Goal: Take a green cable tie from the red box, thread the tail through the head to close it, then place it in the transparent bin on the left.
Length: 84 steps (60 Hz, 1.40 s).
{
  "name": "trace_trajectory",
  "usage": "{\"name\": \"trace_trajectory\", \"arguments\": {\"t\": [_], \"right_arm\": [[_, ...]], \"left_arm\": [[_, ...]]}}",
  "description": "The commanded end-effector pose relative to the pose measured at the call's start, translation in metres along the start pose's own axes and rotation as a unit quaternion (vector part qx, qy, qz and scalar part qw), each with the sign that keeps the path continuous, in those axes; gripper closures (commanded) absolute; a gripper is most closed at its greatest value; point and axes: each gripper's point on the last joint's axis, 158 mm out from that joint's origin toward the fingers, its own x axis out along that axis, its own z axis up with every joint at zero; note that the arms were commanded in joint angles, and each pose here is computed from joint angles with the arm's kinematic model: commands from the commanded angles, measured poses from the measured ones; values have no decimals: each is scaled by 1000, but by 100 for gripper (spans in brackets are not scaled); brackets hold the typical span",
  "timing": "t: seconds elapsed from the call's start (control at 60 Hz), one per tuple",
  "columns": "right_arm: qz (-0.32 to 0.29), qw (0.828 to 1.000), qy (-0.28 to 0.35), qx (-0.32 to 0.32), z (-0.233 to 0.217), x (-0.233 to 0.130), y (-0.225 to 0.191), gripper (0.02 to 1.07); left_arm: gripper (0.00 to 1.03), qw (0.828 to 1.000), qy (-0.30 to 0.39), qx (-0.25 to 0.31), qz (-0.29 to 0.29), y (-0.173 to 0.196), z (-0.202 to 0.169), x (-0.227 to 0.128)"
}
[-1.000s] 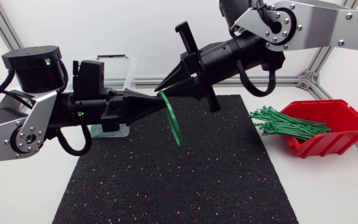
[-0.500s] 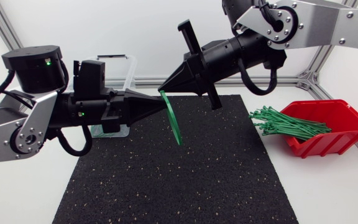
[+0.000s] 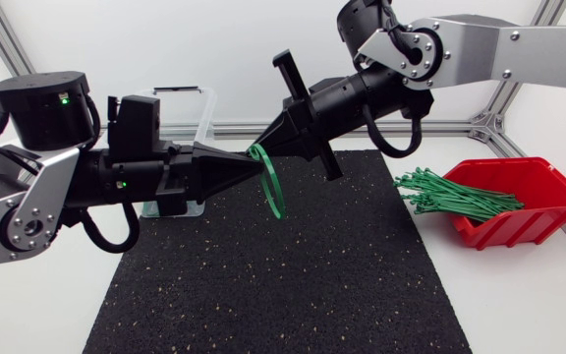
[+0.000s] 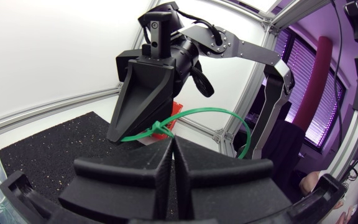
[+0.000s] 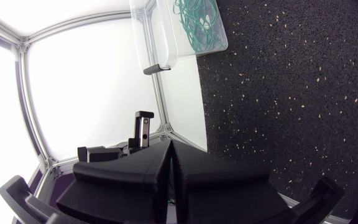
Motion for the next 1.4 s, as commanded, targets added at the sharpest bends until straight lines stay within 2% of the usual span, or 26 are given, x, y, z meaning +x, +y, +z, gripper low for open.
{"name": "trace_trajectory", "arguments": {"t": [0.0,0.15,0.25,0.683,0.867,0.967,1.0,1.017,1.05,1.1,1.3,1.35,1.367,1.383], "right_arm": [[-13,1000,-26,-8,17,3,-8,101],[-7,999,-39,-23,10,-5,6,100],[-5,999,-43,-23,7,-9,9,80],[-61,986,-98,-116,18,-13,3,80],[-126,969,-136,-165,40,-8,-19,80],[-194,940,-188,-209,61,-14,-36,80],[-228,923,-214,-226,72,-20,-44,80],[-231,921,-216,-227,72,-20,-44,80],[-270,897,-247,-246,86,-30,-53,80],[-302,875,-276,-257,98,-41,-60,80],[-383,801,-356,-291,130,-81,-78,80],[-406,777,-378,-299,136,-95,-81,80],[-406,777,-378,-299,136,-95,-81,80],[-414,760,-395,-309,141,-103,-80,80]], "left_arm": [[100,998,-8,39,-44,-28,9,1],[100,999,-6,30,-29,-14,8,2],[100,1000,-2,20,-20,-4,7,4],[100,1000,7,22,0,5,6,6],[100,1000,9,23,2,5,6,6],[100,1000,10,23,8,7,6,7],[100,1000,12,24,12,9,6,7],[100,1000,12,25,13,10,6,7],[100,999,15,26,16,11,6,6],[100,999,16,27,24,15,7,5],[100,996,28,40,81,38,14,-2],[100,993,30,44,108,49,20,-7],[100,993,30,44,108,49,20,-7],[100,992,32,45,115,52,21,-9]]}}
